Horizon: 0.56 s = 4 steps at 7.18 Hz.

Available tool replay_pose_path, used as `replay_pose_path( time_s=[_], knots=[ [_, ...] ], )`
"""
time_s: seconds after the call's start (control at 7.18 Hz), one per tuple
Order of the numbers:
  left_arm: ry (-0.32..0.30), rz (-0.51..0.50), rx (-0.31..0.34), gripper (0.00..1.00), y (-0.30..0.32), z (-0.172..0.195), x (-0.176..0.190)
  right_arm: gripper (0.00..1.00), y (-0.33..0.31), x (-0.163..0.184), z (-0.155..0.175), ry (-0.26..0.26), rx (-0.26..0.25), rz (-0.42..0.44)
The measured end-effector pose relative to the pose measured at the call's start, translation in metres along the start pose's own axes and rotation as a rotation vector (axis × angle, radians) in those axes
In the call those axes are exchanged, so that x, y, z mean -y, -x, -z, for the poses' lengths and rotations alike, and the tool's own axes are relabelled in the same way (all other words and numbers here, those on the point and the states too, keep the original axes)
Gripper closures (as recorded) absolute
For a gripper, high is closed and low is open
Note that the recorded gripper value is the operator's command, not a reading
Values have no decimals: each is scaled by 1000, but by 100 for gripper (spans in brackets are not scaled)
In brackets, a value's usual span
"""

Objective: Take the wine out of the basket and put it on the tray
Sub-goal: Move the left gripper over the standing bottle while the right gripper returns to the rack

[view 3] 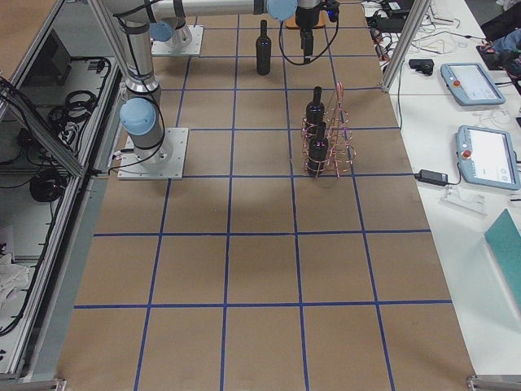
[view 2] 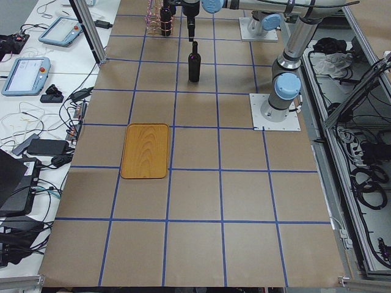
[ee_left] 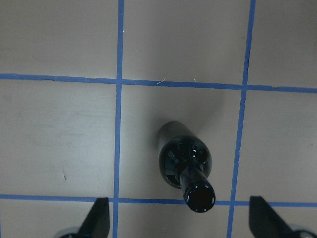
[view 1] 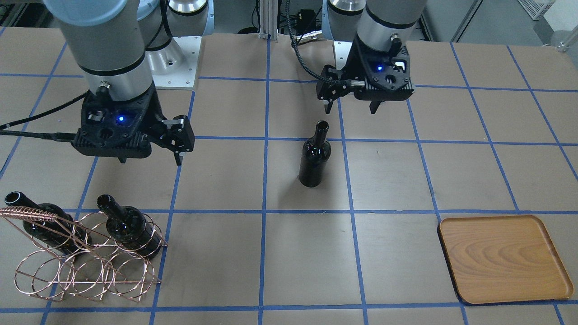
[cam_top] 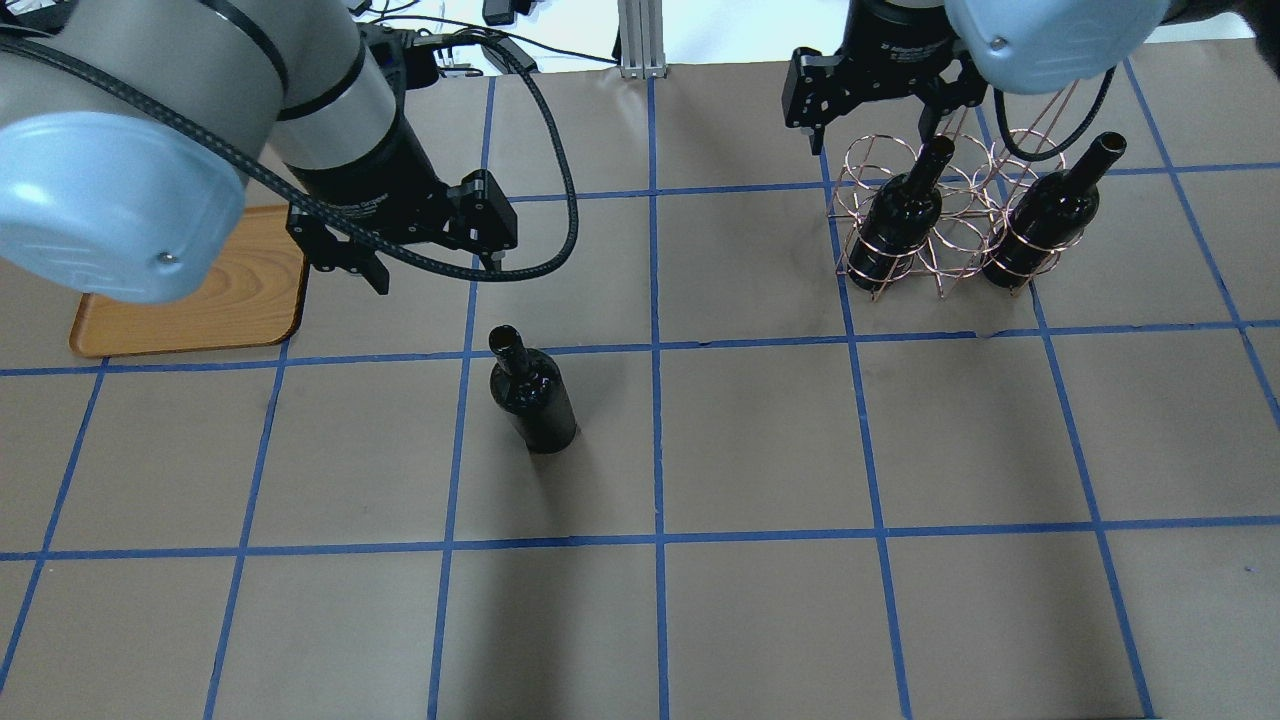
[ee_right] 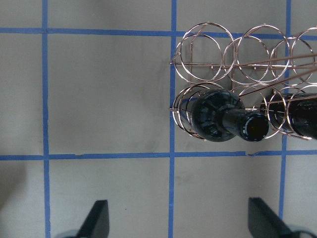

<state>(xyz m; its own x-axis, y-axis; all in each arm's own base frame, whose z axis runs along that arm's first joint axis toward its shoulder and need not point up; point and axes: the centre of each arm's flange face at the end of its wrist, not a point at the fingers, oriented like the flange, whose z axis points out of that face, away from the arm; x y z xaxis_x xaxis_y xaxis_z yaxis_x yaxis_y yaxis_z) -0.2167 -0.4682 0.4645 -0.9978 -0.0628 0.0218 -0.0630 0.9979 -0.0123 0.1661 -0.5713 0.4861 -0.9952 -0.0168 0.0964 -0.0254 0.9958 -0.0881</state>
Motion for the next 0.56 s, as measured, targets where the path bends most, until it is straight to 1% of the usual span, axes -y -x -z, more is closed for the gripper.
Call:
replay_pose_path(
  time_s=[0.14, 0.42, 0.56],
  knots=[
    [6, 4, 21, 0, -3, -13, 2, 0, -27, 1, 1, 13, -6, -6],
    [29, 7, 37, 0, -7, -33, 8, 0, -75, -5, 0, 42, -9, -56],
    [37, 7, 39, 0, -8, -38, 9, 0, -80, -12, 3, 43, 17, -69]
  ],
)
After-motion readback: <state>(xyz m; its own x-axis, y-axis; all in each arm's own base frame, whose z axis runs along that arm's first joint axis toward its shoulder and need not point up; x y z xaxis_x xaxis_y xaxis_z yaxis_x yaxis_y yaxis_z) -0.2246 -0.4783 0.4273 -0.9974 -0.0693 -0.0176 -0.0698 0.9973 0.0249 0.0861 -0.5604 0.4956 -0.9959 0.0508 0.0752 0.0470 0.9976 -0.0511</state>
